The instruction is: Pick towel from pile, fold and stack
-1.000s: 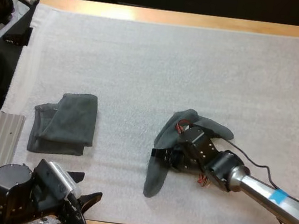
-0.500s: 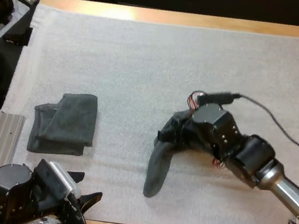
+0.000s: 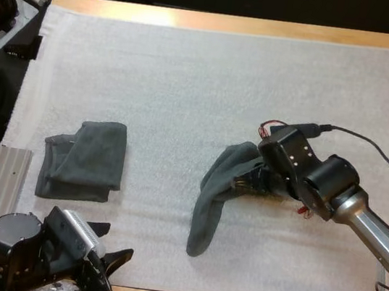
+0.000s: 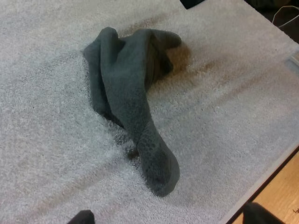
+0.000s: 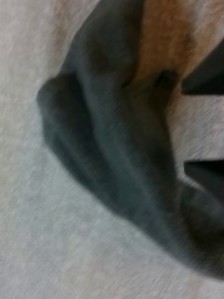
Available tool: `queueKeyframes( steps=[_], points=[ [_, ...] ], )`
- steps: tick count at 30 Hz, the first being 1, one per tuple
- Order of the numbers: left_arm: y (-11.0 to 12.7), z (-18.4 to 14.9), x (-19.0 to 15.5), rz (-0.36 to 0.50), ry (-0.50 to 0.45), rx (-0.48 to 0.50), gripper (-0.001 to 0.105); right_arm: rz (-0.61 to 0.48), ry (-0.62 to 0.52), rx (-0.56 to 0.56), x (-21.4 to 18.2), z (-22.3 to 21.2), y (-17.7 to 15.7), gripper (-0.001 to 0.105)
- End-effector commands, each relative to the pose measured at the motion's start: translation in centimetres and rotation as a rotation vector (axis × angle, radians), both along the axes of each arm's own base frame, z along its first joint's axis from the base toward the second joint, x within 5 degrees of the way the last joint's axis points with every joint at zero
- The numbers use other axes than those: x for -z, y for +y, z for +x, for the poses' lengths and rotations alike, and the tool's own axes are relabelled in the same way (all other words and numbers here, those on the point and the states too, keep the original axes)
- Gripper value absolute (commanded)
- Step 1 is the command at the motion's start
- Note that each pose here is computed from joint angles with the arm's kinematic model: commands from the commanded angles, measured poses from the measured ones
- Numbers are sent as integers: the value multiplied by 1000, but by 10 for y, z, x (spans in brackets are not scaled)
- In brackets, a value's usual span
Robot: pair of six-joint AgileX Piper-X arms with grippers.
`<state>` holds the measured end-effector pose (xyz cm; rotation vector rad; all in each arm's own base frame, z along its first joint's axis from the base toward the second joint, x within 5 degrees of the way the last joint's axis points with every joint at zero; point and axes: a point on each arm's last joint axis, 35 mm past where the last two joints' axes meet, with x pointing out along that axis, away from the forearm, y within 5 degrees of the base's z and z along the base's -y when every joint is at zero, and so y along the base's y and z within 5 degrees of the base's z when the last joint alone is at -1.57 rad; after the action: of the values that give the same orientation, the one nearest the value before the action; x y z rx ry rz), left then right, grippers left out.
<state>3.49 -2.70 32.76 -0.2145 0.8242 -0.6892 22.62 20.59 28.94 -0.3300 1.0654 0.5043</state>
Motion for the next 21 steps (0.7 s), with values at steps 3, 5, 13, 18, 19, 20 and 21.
queueKeyframes(
  steps=[3, 5, 13, 18, 19, 20, 21],
  points=[
    [0, 0, -2, -10, -18, 10, 61, -123, 76, -21, 11, -6, -12, 67],
    [-1, 0, -2, -9, -19, 10, 61, -135, 100, -15, 19, -9, -13, 62],
    [-1, 1, -3, -9, -9, 7, 61, -98, 173, 35, 62, -10, -11, 56],
    [0, 0, -2, -10, -7, 5, 61, -45, 160, 112, 74, -5, -27, 55],
    [0, 0, -2, -9, -7, 6, 61, -32, 162, 127, 77, -3, -31, 55],
    [0, 0, -2, -8, -7, 6, 61, -18, 161, 143, 80, -1, -35, 55],
    [0, 0, -3, -9, -7, 5, 61, 0, 163, 157, 82, 2, -38, 55]
  ],
)
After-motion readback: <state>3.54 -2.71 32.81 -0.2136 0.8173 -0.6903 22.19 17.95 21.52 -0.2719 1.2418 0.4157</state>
